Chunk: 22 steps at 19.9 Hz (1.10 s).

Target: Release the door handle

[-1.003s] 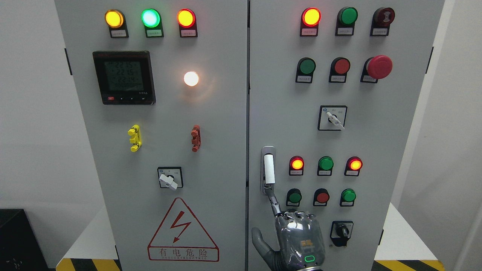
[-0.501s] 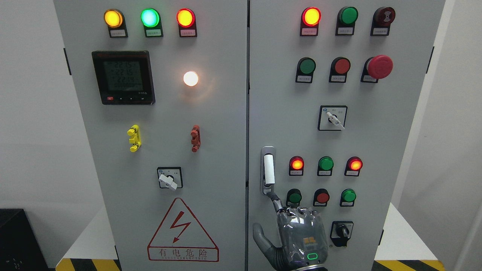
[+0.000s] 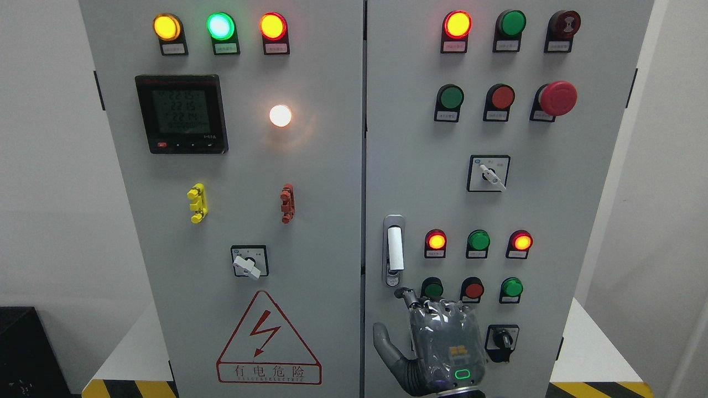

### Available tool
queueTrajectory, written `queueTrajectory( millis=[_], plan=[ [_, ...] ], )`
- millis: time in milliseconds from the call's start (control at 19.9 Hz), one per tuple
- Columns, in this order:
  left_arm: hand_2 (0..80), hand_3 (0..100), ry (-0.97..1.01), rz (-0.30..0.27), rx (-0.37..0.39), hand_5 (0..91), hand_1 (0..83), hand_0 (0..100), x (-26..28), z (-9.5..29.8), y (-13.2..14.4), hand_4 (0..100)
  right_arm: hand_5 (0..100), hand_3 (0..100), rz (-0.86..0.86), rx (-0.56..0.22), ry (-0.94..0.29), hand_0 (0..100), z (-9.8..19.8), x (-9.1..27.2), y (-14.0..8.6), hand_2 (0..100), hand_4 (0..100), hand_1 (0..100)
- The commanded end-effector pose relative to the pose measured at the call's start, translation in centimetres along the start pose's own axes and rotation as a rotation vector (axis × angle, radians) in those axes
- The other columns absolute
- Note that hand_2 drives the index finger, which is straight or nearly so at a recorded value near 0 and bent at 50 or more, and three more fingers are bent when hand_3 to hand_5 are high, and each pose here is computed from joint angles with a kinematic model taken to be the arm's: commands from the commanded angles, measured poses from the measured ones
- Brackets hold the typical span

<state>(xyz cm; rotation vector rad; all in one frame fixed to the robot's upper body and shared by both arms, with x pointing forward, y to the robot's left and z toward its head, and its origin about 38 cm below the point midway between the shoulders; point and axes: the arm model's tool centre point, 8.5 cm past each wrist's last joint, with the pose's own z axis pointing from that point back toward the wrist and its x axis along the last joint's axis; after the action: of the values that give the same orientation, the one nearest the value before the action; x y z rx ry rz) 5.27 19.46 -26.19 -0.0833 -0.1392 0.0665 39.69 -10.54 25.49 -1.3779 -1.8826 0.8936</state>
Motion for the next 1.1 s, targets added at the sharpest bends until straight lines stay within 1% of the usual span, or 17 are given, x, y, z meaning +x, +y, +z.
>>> queueTrajectory(
  millis=[0, 50, 100, 251, 501, 652, 752, 1053],
  plan=[
    [2.5, 9, -0.017, -0.021, -0.003, 0.0, 0.0, 0, 0.6, -0.1, -0.1, 1, 92, 100, -0.004, -0.041, 0.003, 28, -0.8, -0.1, -1.3, 56, 88, 37],
    [2.5, 8, -0.015, -0.021, -0.004, 0.0, 0.0, 0, 0.5, -0.1, -0.1, 1, 92, 100, -0.004, -0.047, 0.004, 27, -1.1, -0.1, -1.5, 60, 88, 37],
    [2.4, 8, -0.015, -0.021, -0.003, 0.0, 0.0, 0, 0.5, -0.1, -0.1, 1, 92, 100, -0.004, -0.047, 0.005, 25, -1.2, -0.1, -1.6, 63, 95, 37],
    [2.3, 8, -0.017, -0.021, -0.004, 0.0, 0.0, 0, 0.6, -0.1, -0.1, 1, 93, 100, -0.004, -0.052, 0.004, 22, -1.4, -0.1, -1.8, 70, 97, 37],
    [2.4, 9, -0.017, -0.021, -0.003, 0.0, 0.0, 0, 0.6, -0.1, -0.1, 1, 94, 100, -0.004, -0.069, 0.001, 21, -2.1, 0.0, -2.4, 77, 99, 36],
    [2.4, 8, -0.017, -0.021, -0.003, 0.0, 0.0, 0, 0.6, -0.1, -0.1, 1, 95, 100, 0.0, -0.082, 0.02, 20, -2.7, -0.2, -2.9, 78, 100, 36],
    [2.4, 8, -0.015, -0.021, -0.003, 0.0, 0.0, 0, 0.5, -0.1, -0.1, 1, 95, 100, 0.002, -0.069, 0.026, 20, -3.2, -0.2, -3.1, 79, 100, 36],
    [2.3, 8, -0.017, -0.021, -0.004, 0.0, 0.0, 0, 0.6, -0.1, -0.1, 1, 95, 100, 0.005, -0.092, 0.032, 19, -4.0, -0.4, -3.8, 80, 100, 37]
  ],
)
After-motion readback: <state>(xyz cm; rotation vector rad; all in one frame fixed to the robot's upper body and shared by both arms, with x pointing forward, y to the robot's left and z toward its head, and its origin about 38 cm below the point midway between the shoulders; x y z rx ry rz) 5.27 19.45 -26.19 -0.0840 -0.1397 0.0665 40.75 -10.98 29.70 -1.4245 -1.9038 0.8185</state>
